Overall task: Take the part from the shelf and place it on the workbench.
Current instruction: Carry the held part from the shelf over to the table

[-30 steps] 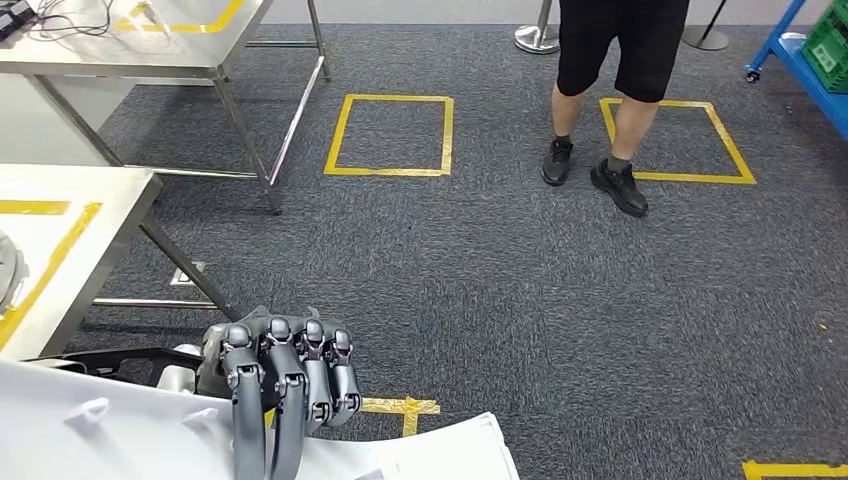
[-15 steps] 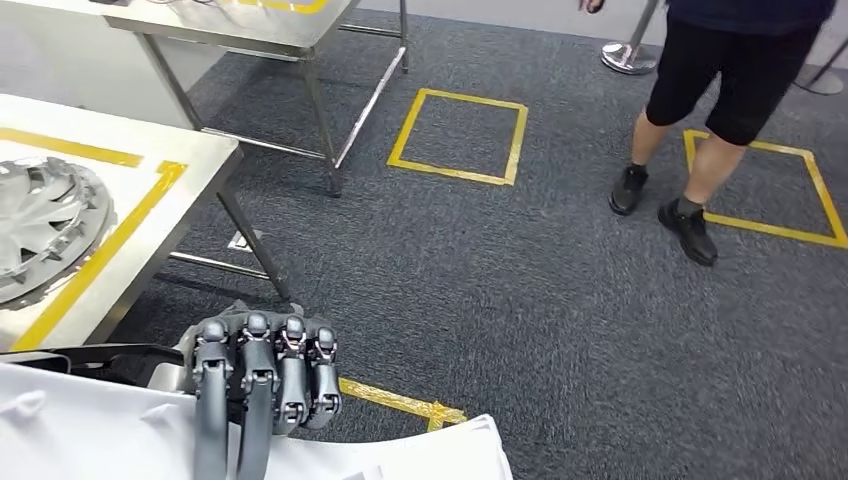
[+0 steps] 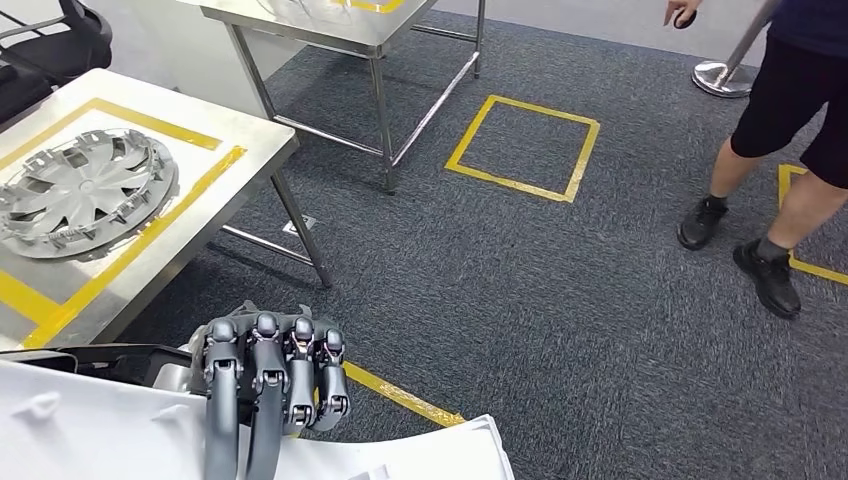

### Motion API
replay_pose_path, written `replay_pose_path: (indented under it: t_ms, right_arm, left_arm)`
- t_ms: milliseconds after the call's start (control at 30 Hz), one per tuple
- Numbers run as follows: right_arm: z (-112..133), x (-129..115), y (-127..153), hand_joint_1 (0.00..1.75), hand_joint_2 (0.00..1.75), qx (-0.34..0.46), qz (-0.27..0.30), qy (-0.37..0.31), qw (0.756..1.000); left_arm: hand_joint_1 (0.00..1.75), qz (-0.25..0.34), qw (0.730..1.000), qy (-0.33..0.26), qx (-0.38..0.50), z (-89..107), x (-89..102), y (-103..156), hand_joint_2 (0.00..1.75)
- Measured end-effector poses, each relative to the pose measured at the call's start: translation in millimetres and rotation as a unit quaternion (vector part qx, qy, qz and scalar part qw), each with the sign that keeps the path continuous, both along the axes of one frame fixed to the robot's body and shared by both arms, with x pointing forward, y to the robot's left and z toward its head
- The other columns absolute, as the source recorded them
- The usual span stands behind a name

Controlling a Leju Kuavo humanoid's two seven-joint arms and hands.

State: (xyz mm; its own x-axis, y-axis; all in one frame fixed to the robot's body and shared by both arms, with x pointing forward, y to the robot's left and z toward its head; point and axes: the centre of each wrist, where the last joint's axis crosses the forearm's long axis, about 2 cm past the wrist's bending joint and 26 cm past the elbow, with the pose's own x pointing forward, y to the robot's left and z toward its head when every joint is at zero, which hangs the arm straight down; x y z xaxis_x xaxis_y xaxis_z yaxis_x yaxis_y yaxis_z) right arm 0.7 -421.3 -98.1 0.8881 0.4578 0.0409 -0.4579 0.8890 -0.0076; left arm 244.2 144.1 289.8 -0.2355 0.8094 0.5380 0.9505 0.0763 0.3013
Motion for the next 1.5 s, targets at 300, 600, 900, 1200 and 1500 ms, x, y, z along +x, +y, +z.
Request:
replay_pose_path:
  t_ms: [300, 600, 900, 1200, 1500]
  right_arm:
    - [-1.6, -0.1, 7.3, 0.0, 0.0, 0.011, 0.009, 0.001, 1.0]
    - [0.3, -0.7, -0.5, 0.0, 0.0, -0.004, -0.007, -0.008, 1.0]
    - [0.1, -1.5, 2.1, 0.0, 0.0, 0.012, -0.016, -0.009, 1.0]
    - [-0.1, -4.9, 2.8, 0.0, 0.0, 0.018, -0.016, -0.007, 1.0]
    - [-1.3, -2.6, 9.1, 0.0, 0.0, 0.023, -0.015, -0.01, 1.0]
  left_arm:
    - [1.75, 0.018, 1.0, 0.005, 0.016, 1.0, 0.0, -0.4, 1.75]
    - [1.75, 0.018, 1.0, -0.008, 0.019, 1.5, 0.2, -1.1, 1.75]
    - [1.75, 0.013, 1.0, -0.012, 0.018, 1.2, -0.8, -0.9, 1.75]
    - [1.75, 0.012, 1.0, -0.016, 0.018, 1.7, -1.2, 0.4, 1.75]
    - [1.75, 0.013, 0.999, -0.026, 0.012, 7.8, -1.3, 1.1, 1.75]
